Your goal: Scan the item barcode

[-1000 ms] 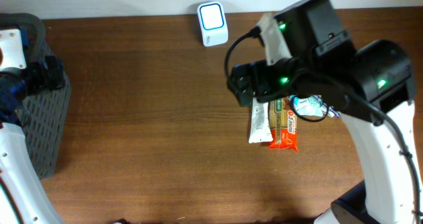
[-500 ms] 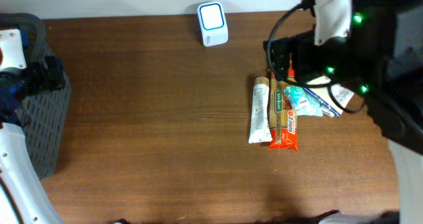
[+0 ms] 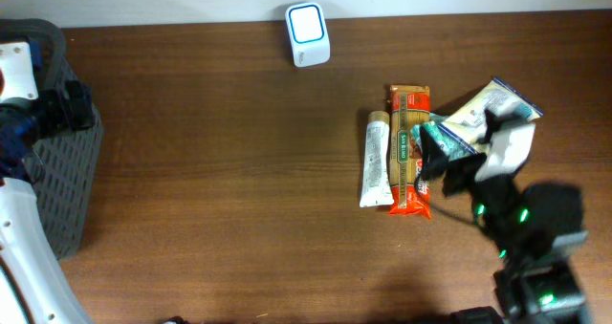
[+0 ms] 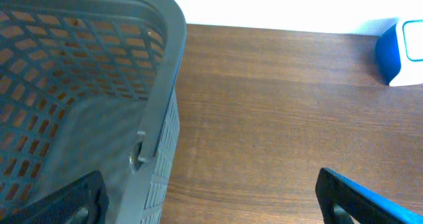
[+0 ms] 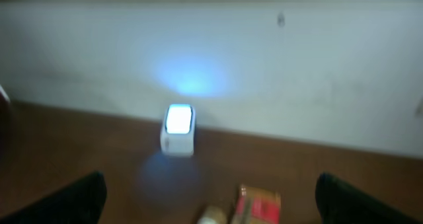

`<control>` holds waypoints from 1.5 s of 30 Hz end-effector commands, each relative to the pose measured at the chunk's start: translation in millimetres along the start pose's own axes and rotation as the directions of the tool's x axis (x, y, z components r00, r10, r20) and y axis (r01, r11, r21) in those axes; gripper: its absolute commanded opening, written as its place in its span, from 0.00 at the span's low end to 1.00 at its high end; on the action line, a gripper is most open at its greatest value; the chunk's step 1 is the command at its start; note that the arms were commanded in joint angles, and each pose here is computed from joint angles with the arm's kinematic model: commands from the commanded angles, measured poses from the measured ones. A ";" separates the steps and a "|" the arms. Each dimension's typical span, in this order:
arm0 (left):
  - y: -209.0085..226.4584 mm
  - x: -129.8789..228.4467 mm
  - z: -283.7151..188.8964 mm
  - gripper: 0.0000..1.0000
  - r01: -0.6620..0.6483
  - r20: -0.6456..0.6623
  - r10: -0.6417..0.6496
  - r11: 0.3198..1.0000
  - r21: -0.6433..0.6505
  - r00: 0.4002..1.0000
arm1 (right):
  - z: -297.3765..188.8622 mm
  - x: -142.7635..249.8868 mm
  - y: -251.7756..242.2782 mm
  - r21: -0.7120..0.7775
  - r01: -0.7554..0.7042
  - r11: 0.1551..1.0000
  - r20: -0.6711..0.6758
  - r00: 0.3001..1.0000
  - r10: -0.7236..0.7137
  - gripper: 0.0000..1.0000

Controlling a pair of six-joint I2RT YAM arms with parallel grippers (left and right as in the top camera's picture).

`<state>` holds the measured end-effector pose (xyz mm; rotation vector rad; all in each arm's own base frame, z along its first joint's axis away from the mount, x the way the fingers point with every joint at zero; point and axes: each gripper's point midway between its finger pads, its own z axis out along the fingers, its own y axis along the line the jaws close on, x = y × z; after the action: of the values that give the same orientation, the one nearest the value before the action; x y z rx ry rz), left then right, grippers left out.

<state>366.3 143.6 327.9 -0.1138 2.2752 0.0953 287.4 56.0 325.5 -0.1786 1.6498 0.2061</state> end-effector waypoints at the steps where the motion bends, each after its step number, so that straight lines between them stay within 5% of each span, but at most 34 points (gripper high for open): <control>1: -0.5 -4.2 -4.3 0.99 -0.019 0.015 0.019 1.000 0.000 1.000 | -14.0 55.2 -3.4 0.005 0.009 1.000 0.036 0.999 -0.009 0.99; 7: -0.5 -4.2 -4.3 0.99 -0.019 0.015 0.019 1.000 0.000 1.000 | -29.8 130.8 -4.3 0.014 0.014 1.000 0.069 0.998 -0.015 0.99; 15: -0.5 -4.2 -4.3 0.99 -0.019 0.015 0.019 1.000 0.000 1.000 | -33.8 169.5 -15.1 0.058 0.002 0.998 0.022 1.000 -0.003 0.99; 45: -0.6 -4.3 -4.4 0.99 -0.019 0.015 0.019 1.000 0.000 1.000 | -34.3 168.8 -19.8 0.077 0.001 0.997 0.025 1.000 -0.003 0.99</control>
<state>366.2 143.4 327.7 -0.1138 2.2761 0.0943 244.0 30.2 161.5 -0.1160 1.6330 0.1443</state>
